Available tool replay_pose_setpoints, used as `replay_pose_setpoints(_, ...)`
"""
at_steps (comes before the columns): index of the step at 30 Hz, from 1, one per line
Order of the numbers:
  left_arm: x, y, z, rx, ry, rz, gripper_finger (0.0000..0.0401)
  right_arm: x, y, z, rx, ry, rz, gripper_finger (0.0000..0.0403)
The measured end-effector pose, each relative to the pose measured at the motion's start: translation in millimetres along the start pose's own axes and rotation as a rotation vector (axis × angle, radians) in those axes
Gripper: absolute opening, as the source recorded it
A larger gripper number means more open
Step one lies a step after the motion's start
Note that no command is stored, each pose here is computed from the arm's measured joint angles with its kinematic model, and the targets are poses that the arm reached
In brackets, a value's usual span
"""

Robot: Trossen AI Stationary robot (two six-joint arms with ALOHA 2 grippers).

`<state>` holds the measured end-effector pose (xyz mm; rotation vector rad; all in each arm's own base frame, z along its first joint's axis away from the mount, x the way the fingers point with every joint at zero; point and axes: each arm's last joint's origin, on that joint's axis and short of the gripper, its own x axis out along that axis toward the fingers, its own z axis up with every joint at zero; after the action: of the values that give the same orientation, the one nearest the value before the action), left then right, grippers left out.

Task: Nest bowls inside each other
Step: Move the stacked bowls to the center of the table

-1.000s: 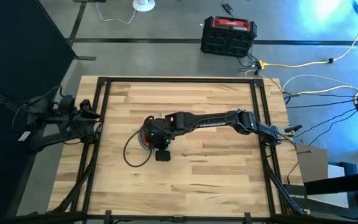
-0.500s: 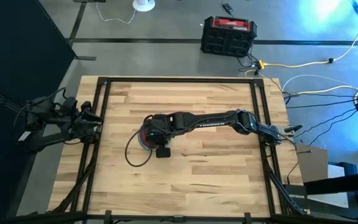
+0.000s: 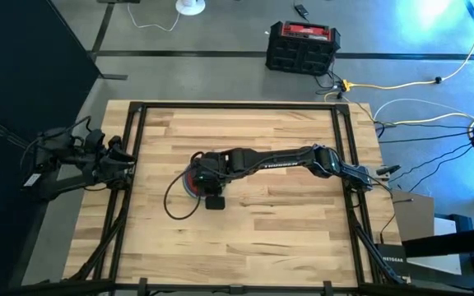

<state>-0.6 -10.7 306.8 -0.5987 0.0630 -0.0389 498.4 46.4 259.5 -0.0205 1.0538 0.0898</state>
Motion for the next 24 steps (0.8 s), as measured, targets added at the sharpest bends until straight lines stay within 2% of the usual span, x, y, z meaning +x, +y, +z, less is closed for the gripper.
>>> replay_pose_setpoints(7, 0.3, 0.8, -1.0, -0.017, 0.009, 0.008, 0.0141, -3.6, -0.2, -0.1, 0.060, 0.002, 0.000, 0.0176)
replay_pose_setpoints(24, 11.0, 13.4, -12.3, 0.056, 0.074, 0.057, 0.0141, -63.4, -8.1, 22.6, 0.167, -0.250, -0.076, 0.0204)
